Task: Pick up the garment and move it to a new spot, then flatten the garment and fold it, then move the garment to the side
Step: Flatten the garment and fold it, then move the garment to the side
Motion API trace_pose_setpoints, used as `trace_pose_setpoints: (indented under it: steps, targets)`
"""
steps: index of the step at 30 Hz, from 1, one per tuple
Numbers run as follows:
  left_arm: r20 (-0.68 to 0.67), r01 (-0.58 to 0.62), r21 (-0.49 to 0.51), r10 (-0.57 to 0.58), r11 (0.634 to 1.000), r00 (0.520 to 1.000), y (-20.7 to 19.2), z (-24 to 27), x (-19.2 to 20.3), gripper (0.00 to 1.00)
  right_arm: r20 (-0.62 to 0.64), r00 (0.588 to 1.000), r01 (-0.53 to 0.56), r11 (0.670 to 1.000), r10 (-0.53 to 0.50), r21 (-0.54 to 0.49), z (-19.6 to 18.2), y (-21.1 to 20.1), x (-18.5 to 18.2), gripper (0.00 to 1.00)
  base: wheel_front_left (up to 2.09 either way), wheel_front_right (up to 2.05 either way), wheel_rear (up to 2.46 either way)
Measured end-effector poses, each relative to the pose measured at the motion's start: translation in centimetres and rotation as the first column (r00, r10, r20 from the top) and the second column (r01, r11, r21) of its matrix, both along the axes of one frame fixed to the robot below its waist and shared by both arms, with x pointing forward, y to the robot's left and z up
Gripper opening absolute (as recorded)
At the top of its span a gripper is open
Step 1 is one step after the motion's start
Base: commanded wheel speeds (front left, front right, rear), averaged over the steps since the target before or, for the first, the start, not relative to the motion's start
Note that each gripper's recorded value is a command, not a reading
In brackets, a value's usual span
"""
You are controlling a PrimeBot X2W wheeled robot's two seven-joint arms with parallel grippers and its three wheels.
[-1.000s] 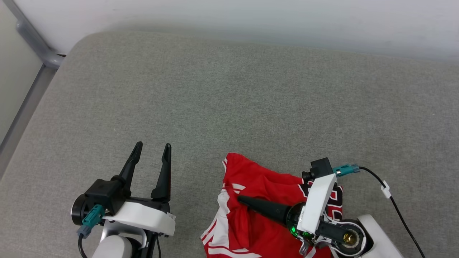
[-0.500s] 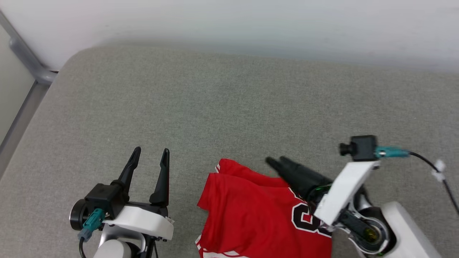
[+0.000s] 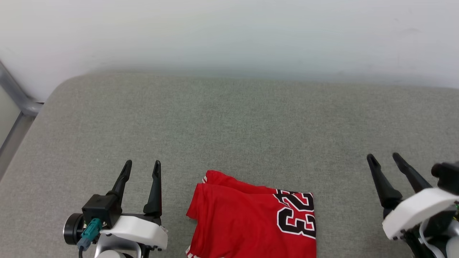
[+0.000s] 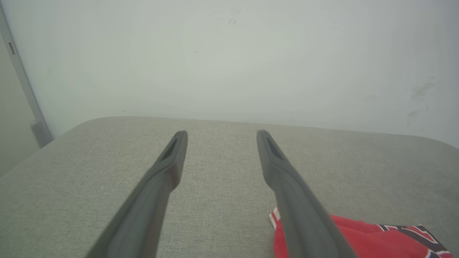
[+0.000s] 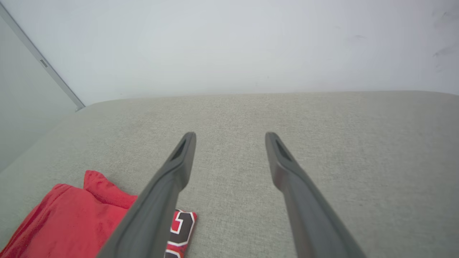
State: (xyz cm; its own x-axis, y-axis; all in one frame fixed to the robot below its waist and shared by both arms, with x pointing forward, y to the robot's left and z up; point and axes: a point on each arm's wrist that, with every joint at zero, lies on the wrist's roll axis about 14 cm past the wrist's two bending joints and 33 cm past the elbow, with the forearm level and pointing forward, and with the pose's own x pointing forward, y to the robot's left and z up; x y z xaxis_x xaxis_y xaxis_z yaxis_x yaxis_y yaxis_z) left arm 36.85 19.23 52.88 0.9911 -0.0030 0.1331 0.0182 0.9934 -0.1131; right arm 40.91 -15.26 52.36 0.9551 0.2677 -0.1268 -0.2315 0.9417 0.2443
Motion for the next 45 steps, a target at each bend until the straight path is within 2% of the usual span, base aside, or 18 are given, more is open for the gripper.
trace_pose_setpoints:
  steps: [5,7,13,30,37,42,45]
  targets:
    - [0.009,0.004,0.010,-0.004,1.000,1.000,-0.2,0.4,-0.7,1.00,0.091,0.989,0.128,0.983,-0.117,-0.133,1.6,-2.9,-2.3,1.00,0.00,0.00,0.00]
    - [0.014,0.005,0.011,-0.005,1.000,1.000,-0.3,0.5,-1.0,1.00,0.138,0.980,0.164,0.974,-0.143,-0.156,2.4,-3.6,-3.1,1.00,0.00,0.00,0.00]
    - [0.012,0.013,0.031,-0.014,0.999,1.000,-0.5,0.4,-1.4,1.00,0.217,0.959,0.219,0.962,-0.182,-0.162,3.3,-4.3,-5.1,1.00,0.00,0.00,0.00]
    - [-0.023,0.033,0.028,-0.032,0.999,0.999,-1.2,-0.8,-1.7,1.00,0.190,0.960,0.232,0.965,-0.206,-0.125,2.0,-4.2,-6.6,1.00,0.00,0.00,0.00]
    - [-0.016,0.031,0.013,-0.030,0.999,0.999,-1.2,-0.5,-1.3,1.00,0.090,0.963,0.264,0.957,-0.254,-0.124,-0.1,-5.9,-6.1,1.00,0.00,0.00,0.00]
    - [-0.008,0.022,0.002,-0.022,1.000,1.000,-1.0,-0.3,-0.5,1.00,-0.107,0.963,0.235,0.966,-0.246,-0.110,-4.3,-6.4,-5.8,1.00,0.00,0.00,0.00]
    - [0.002,0.015,-0.001,-0.015,1.000,1.000,-0.8,0.0,0.0,1.00,-0.247,0.951,0.169,0.982,-0.184,-0.079,-7.1,-5.0,-5.5,1.00,0.00,0.00,0.00]
